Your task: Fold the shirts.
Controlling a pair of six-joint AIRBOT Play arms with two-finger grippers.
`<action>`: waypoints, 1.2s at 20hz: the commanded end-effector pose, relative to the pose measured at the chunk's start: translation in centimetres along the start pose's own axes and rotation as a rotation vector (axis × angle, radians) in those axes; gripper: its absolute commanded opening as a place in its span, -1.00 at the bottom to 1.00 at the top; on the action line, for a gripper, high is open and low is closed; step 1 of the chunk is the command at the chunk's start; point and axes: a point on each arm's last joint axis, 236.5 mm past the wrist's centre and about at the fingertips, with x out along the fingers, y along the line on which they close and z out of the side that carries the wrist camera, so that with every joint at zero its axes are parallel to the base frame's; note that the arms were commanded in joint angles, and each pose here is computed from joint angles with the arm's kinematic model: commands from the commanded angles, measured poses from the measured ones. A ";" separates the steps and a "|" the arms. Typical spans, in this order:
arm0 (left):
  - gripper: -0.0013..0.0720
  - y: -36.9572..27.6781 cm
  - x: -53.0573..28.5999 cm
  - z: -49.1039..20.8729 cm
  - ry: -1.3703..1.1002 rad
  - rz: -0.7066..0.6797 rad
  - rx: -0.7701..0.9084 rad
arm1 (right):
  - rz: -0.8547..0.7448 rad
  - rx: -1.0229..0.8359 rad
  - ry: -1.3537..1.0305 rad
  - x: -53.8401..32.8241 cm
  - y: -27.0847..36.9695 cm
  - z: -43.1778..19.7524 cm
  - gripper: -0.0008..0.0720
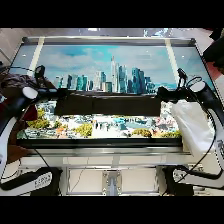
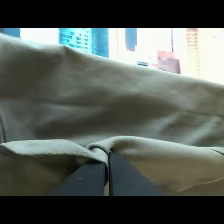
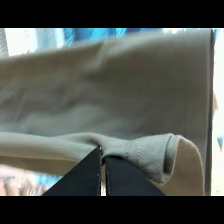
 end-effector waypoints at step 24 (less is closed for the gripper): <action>0.95 -5.0 -10.7 12.8 -0.405 0.034 0.220 | 0.147 0.149 0.271 1.0 -8.7 0.6 0.26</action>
